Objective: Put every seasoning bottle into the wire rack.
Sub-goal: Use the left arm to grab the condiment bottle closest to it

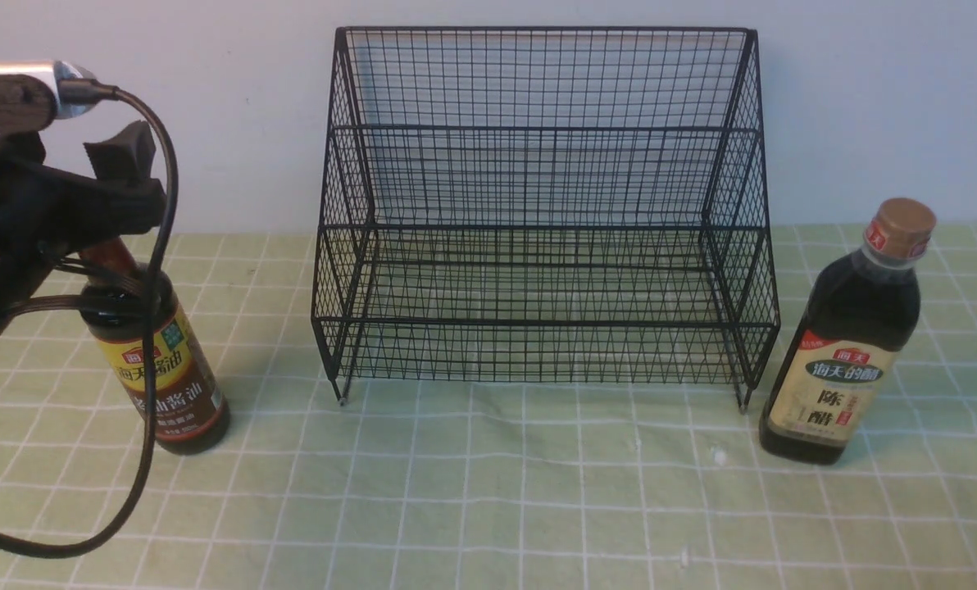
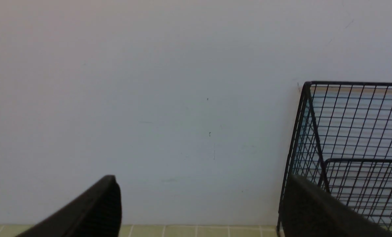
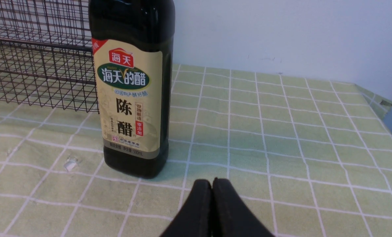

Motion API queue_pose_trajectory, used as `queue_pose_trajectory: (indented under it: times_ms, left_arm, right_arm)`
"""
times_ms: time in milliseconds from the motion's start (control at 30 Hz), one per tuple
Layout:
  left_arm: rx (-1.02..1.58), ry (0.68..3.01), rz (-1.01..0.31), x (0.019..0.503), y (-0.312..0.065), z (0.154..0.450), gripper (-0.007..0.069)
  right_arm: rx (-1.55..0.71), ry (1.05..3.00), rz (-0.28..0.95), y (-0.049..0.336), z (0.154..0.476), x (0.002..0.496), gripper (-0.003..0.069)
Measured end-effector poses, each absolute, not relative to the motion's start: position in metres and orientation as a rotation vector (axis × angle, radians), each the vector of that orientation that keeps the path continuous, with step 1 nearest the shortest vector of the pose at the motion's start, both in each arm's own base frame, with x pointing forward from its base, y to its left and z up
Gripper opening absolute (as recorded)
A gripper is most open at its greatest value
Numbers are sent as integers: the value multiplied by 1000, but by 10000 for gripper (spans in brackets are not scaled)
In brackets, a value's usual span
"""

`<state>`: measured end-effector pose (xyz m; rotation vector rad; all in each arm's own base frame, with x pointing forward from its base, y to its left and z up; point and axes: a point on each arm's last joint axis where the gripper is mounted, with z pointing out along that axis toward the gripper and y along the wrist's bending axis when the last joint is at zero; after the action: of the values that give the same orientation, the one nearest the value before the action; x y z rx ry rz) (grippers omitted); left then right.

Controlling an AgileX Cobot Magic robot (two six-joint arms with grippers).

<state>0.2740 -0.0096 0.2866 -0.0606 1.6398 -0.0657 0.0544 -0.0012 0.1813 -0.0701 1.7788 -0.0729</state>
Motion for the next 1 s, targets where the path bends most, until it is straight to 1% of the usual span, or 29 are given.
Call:
queue_pose_trajectory:
  times_ms: [200,567,633,700,733,767,800,833,1000]
  left_arm:
    - [-31,1694,-25,282,-9,272,592]
    - [-83,1784,-20,294,-7,246,591]
    - [-83,1794,-19,295,-7,243,557]
    - [-83,1797,-19,296,-7,243,487]
    - [-83,1798,-19,295,-7,243,464]
    - [-83,1799,-19,295,-7,243,353]
    - [-84,1799,-19,295,-7,243,321]
    - [-85,1799,-20,295,-7,243,256]
    - [-80,1827,-30,292,-8,249,260]
  right_arm:
    - [-70,1779,-73,-1,181,54,-15]
    - [-70,1779,-73,-1,181,54,-15]
    - [-70,1779,-73,-1,181,54,-15]
    - [-70,1779,-73,-1,181,54,-15]
    - [-70,1779,-73,-1,181,54,-15]
    - [-70,1779,-73,-1,181,54,-15]
    - [-70,1779,-73,-1,181,54,-15]
    - [-70,1779,-73,-1,181,54,-15]
    - [-70,1779,-73,-1,181,54,-15]
